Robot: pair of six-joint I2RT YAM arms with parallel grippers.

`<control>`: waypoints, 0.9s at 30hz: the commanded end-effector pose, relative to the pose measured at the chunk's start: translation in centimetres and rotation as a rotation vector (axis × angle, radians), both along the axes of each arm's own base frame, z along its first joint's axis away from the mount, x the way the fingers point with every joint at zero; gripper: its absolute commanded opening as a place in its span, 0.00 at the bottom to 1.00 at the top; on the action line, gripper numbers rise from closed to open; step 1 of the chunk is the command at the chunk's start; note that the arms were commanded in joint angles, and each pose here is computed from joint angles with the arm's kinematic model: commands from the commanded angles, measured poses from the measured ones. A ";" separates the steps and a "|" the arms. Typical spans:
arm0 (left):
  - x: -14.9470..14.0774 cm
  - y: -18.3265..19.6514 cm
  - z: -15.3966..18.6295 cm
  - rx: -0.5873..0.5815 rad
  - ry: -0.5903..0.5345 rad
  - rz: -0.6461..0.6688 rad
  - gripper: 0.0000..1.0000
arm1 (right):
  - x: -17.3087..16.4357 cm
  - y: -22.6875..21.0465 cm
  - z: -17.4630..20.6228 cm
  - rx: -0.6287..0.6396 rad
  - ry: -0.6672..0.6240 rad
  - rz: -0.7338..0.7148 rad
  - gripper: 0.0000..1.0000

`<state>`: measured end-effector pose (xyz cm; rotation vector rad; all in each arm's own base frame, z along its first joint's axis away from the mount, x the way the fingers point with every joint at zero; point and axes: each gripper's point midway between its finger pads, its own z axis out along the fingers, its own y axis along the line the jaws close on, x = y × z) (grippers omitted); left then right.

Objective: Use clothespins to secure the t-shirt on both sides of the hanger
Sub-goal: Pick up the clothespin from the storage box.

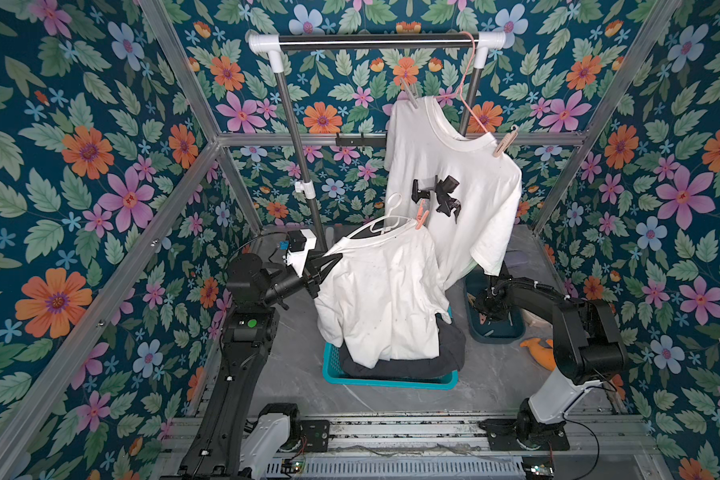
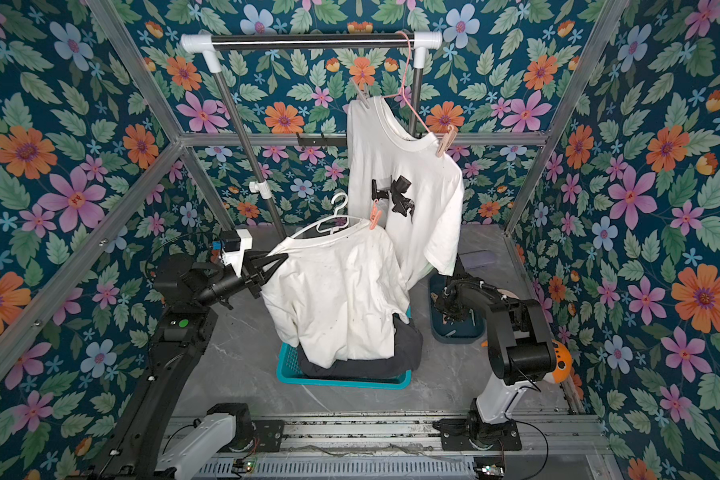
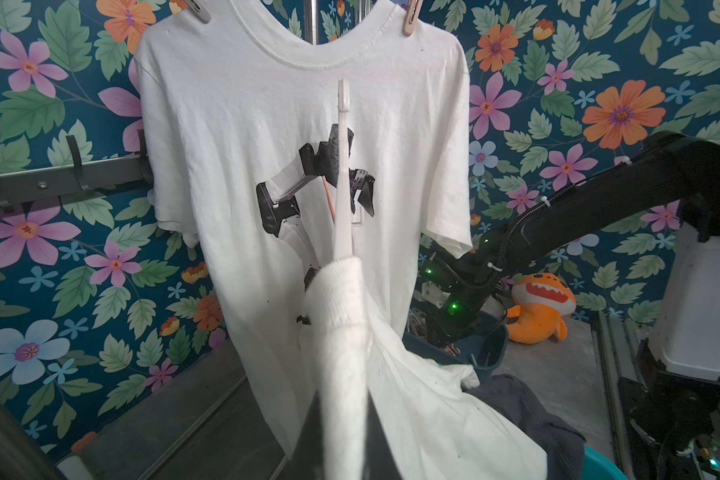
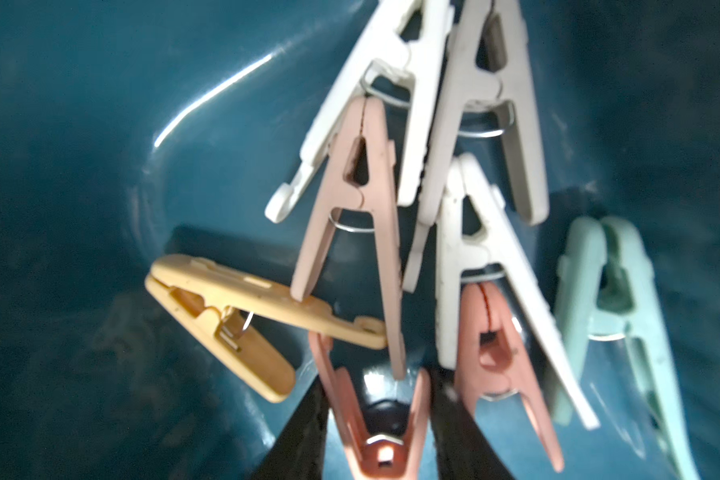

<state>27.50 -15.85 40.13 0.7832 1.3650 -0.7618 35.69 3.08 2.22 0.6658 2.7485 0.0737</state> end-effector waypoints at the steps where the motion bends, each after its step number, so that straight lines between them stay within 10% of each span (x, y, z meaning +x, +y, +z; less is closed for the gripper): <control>1: -0.2 0.1 1.4 -0.007 -0.068 0.005 0.00 | -0.9 -0.3 -0.5 -0.029 0.043 0.019 0.35; 27: -0.5 0.1 1.6 -0.009 -0.074 0.001 0.00 | -2.6 0.5 -0.8 -0.036 0.133 0.110 0.32</control>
